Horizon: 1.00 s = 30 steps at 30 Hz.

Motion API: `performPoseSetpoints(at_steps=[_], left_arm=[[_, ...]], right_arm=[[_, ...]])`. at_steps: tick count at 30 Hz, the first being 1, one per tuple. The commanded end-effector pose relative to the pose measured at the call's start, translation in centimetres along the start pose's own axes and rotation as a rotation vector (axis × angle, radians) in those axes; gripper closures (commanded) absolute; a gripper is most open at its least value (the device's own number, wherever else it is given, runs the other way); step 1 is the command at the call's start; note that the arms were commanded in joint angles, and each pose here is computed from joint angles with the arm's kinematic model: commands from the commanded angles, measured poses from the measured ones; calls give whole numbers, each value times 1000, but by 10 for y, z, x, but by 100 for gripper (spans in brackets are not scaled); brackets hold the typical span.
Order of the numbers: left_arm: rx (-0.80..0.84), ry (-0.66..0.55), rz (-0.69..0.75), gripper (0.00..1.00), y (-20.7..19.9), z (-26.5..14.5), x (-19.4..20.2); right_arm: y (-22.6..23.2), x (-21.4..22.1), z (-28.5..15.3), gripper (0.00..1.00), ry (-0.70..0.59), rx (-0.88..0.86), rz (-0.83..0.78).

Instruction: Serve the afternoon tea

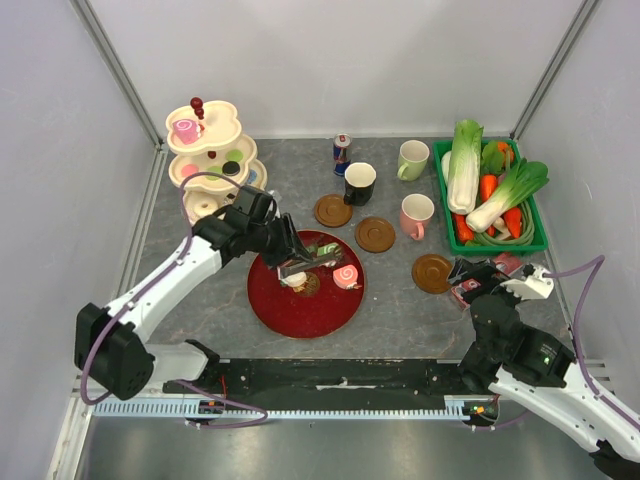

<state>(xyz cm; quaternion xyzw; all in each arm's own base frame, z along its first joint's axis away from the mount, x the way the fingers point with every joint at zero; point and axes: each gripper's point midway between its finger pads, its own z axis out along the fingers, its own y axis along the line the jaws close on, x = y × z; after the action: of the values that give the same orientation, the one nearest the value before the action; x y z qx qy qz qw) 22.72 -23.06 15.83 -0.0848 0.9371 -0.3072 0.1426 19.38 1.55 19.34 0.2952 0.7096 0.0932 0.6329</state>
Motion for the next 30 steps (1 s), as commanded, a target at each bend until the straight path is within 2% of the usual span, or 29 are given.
performPoseSetpoints(at_steps=[1,7,12,15,20,26,30], left_arm=[[119,-116,33,54,-41,-42,-19],[137,-201,50,54,-51,-72,-36],[148,-411,67,54,-64,-124,-85],[214,-523,62,54,-77,-161,-118],[187,-710,81,53,-86,-211,-162],[62,-829,30,52,-59,-240,-209],[34,-827,15,52,-41,-242,-226]], right_arm=[[-1,-8,1,2,-36,11,50],[0,-8,0,2,-34,6,57],[-1,-8,0,2,-38,8,59],[-1,-10,0,2,-40,8,60],[-2,-10,0,2,-45,12,65],[-4,-12,0,2,-53,17,74],[-5,-12,0,2,-51,18,74]])
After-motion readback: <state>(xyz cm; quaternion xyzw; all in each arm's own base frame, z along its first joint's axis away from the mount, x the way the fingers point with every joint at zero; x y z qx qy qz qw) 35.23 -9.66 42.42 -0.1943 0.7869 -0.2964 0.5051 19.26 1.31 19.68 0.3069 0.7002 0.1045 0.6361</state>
